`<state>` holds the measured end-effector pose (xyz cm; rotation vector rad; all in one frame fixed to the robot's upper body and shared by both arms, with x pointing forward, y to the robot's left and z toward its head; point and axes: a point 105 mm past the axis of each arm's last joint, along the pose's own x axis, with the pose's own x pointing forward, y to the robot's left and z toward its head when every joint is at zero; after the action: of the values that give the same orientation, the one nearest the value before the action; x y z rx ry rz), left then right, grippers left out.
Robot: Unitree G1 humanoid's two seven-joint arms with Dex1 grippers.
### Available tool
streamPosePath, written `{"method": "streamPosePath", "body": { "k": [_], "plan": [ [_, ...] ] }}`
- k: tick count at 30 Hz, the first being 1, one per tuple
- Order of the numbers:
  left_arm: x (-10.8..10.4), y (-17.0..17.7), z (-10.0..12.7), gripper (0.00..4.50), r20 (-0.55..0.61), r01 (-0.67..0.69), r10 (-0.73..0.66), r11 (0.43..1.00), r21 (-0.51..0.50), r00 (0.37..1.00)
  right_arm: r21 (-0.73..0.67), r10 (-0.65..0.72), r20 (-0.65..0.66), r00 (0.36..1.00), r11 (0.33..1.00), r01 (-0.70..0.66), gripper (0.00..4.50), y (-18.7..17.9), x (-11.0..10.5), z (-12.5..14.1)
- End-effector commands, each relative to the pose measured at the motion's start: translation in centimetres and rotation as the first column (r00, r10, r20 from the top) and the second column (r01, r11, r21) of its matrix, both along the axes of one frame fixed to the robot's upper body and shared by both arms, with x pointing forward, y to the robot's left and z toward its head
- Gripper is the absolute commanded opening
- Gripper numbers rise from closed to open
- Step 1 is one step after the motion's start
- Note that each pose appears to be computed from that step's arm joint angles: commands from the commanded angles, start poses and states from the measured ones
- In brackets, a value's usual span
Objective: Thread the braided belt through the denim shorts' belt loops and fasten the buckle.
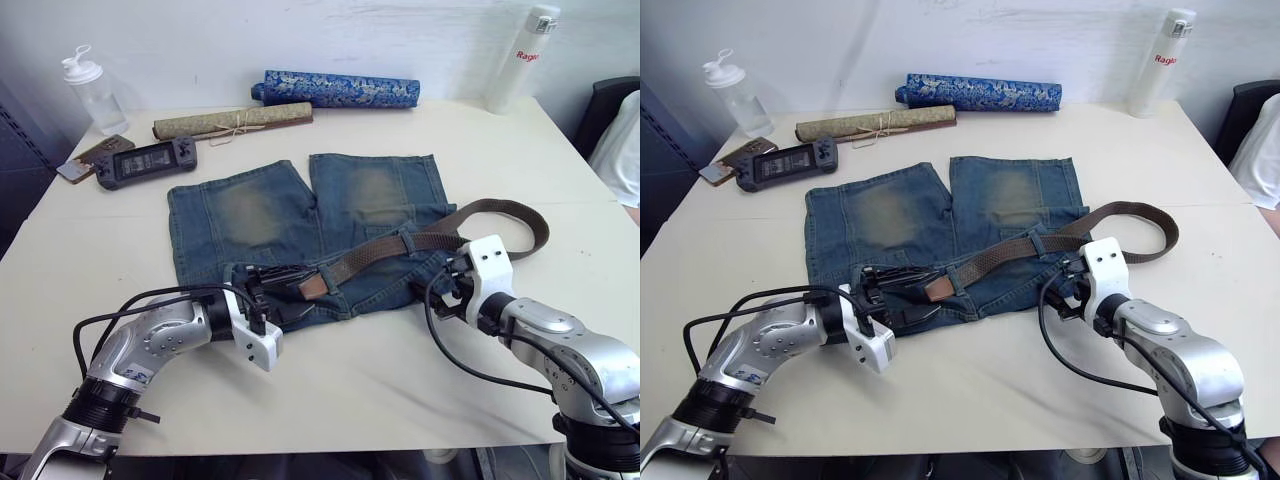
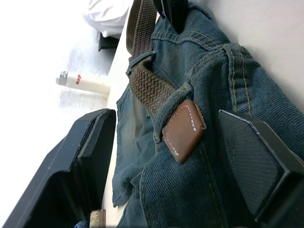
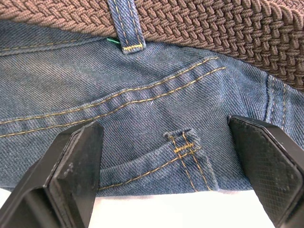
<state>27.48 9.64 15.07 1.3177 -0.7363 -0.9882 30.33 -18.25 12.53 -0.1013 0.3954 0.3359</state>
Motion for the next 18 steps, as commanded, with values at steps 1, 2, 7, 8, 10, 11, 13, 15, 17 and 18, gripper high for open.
{"method": "streamPosePath", "body": {
  "k": [1, 2, 7, 8, 10, 11, 13, 15, 17, 18],
  "plan": [
    [-0.44, -0.22, 0.84, 3.05, 0.024, 0.030, -0.029, 0.999, -0.020, 0.999, 0.003, -0.011, -0.080, 0.997, 1.000, 0.011, 4.44, 0.00, -0.52, -1.81],
    [-0.41, -0.16, 0.79, 2.60, 0.022, 0.028, -0.028, 0.999, -0.017, 0.999, 0.004, -0.011, -0.080, 0.997, 1.000, 0.011, 4.44, 0.00, -0.51, -1.81],
    [-0.23, 0.13, 0.45, 1.05, 0.021, 0.012, -0.013, 1.000, 0.010, 1.000, 0.007, -0.011, -0.074, 0.997, 1.000, 0.011, 4.05, 0.04, -0.48, -1.64],
    [-0.17, 0.18, 0.38, 0.91, 0.021, 0.008, -0.009, 1.000, 0.016, 1.000, 0.009, -0.011, -0.072, 0.997, 1.000, 0.012, 3.92, 0.04, -0.45, -1.59],
    [-0.09, 0.25, 0.31, 0.02, 0.020, 0.004, -0.004, 1.000, 0.021, 1.000, 0.011, -0.012, -0.070, 0.997, 1.000, 0.013, 3.11, 0.07, -0.41, -1.52],
    [-0.08, 0.26, 0.33, 0.00, 0.020, 0.003, -0.003, 1.000, 0.020, 1.000, 0.012, -0.012, -0.070, 0.997, 1.000, 0.013, 2.67, 0.07, -0.40, -1.50],
    [-0.05, 0.25, 0.37, 0.00, 0.022, 0.002, -0.003, 1.000, 0.019, 1.000, 0.014, -0.014, -0.070, 0.997, 1.000, 0.015, 1.83, 0.06, -0.37, -1.50],
    [-0.20, 0.22, 0.49, 0.00, 0.027, 0.009, -0.010, 1.000, 0.015, 1.000, 0.015, -0.015, -0.070, 0.997, 1.000, 0.016, 1.01, 0.06, -0.33, -1.50],
    [-0.35, 0.23, 0.61, 0.00, 0.034, 0.016, -0.016, 1.000, 0.015, 0.999, 0.018, -0.016, -0.069, 0.997, 1.000, 0.018, 0.50, 0.10, -0.29, -1.50],
    [-0.40, 0.26, 0.64, 0.00, 0.036, 0.017, -0.018, 1.000, 0.016, 0.999, 0.019, -0.016, -0.069, 0.997, 1.000, 0.018, 0.50, 0.12, -0.28, -1.50]
  ]
}}
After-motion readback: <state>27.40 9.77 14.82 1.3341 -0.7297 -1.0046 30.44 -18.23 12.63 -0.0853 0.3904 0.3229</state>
